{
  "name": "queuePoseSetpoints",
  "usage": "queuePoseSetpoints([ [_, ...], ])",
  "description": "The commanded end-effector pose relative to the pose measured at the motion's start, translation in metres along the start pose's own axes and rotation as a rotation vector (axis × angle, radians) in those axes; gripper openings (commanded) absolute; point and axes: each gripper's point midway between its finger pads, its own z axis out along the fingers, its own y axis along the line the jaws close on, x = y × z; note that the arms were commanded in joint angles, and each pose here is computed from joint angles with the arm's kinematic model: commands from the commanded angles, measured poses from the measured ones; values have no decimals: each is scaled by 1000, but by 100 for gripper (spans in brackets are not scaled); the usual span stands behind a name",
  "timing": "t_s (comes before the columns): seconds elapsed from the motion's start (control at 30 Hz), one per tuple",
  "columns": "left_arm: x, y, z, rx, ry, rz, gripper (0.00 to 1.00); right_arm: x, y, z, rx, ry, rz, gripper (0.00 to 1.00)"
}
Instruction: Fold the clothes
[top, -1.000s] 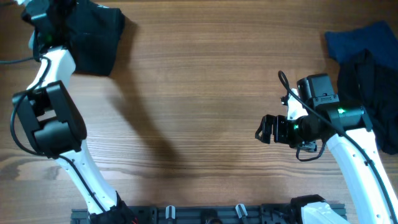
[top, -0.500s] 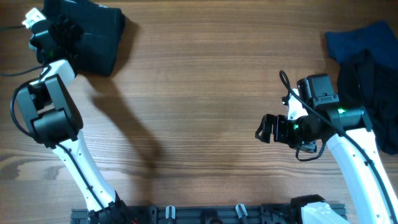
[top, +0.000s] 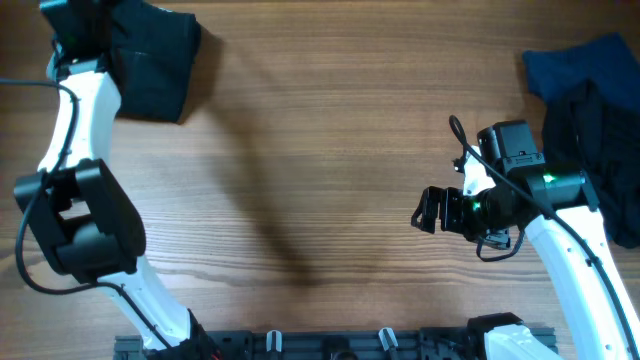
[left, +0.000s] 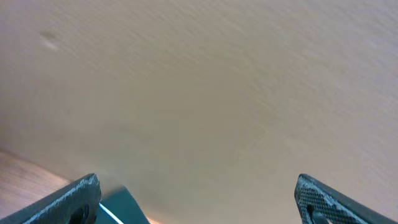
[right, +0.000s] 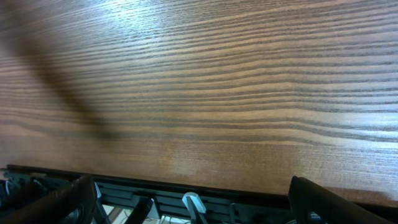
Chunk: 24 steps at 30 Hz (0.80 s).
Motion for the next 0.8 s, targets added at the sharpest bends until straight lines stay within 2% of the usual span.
queuePoseSetpoints([
  [0.0,84,-8,8,-26,216,5,100,1,-3,3,9,9,-25,100],
  [0.23,201,30,24,-130,422,20,100,1,-3,3,9,10,-28,100],
  [0.3,229,44,25,-153,470,20,100,1,-3,3,9,10,-29,99],
  [0.37,242,54,25,-168,490,17,100,1,-3,3,9,9,-29,100],
  [0.47,239,58,27,-172,478,14,100,0,-3,3,8,6,-31,100],
  [0.63,193,47,28,-145,393,8,100,1,-3,3,8,8,-29,100],
  [0.77,121,1,16,-2,295,-7,100,3,-4,3,10,16,-20,100],
])
